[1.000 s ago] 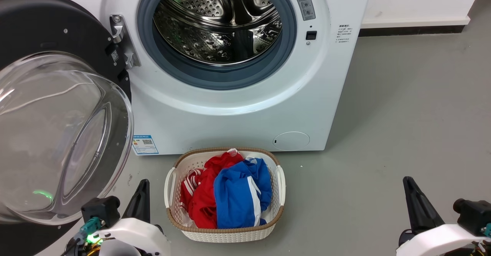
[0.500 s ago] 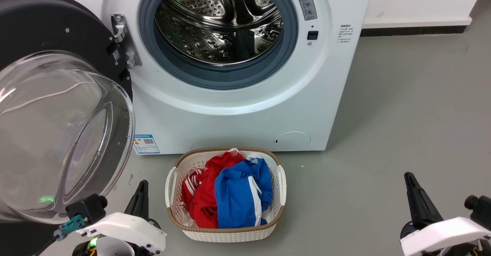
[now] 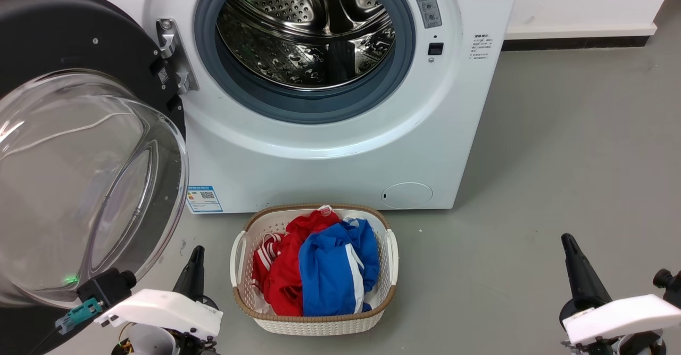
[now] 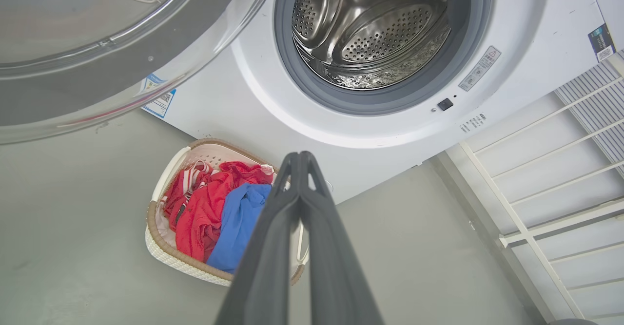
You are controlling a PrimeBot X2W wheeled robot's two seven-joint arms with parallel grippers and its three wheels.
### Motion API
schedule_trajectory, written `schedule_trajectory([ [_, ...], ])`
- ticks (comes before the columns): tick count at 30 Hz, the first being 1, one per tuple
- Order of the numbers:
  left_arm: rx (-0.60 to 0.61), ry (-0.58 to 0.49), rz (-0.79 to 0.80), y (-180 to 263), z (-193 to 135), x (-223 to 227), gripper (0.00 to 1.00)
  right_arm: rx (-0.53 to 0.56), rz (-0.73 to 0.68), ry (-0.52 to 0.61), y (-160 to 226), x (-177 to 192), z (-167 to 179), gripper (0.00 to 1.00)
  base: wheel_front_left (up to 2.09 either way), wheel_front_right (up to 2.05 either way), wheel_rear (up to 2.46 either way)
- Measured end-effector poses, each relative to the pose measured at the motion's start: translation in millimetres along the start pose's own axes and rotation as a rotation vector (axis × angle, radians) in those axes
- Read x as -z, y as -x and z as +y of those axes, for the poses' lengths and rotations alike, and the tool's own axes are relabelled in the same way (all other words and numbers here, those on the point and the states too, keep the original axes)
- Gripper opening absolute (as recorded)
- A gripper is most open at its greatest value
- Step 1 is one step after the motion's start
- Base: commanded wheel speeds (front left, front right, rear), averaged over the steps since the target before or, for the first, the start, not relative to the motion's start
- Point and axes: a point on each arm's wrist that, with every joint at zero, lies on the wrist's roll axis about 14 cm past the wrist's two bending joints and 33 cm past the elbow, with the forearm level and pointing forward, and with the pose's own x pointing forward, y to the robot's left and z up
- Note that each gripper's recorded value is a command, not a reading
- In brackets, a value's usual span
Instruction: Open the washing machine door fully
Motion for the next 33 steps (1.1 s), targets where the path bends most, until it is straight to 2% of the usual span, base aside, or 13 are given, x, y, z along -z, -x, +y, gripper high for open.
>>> schedule_trajectory([
  [33, 0.04, 0.428, -0.021, -3, -2, -11, 0.0, -0.007, -0.008, -0.417, -13, -1, 2, 0.0, 0.0, 0.0, 0.0],
])
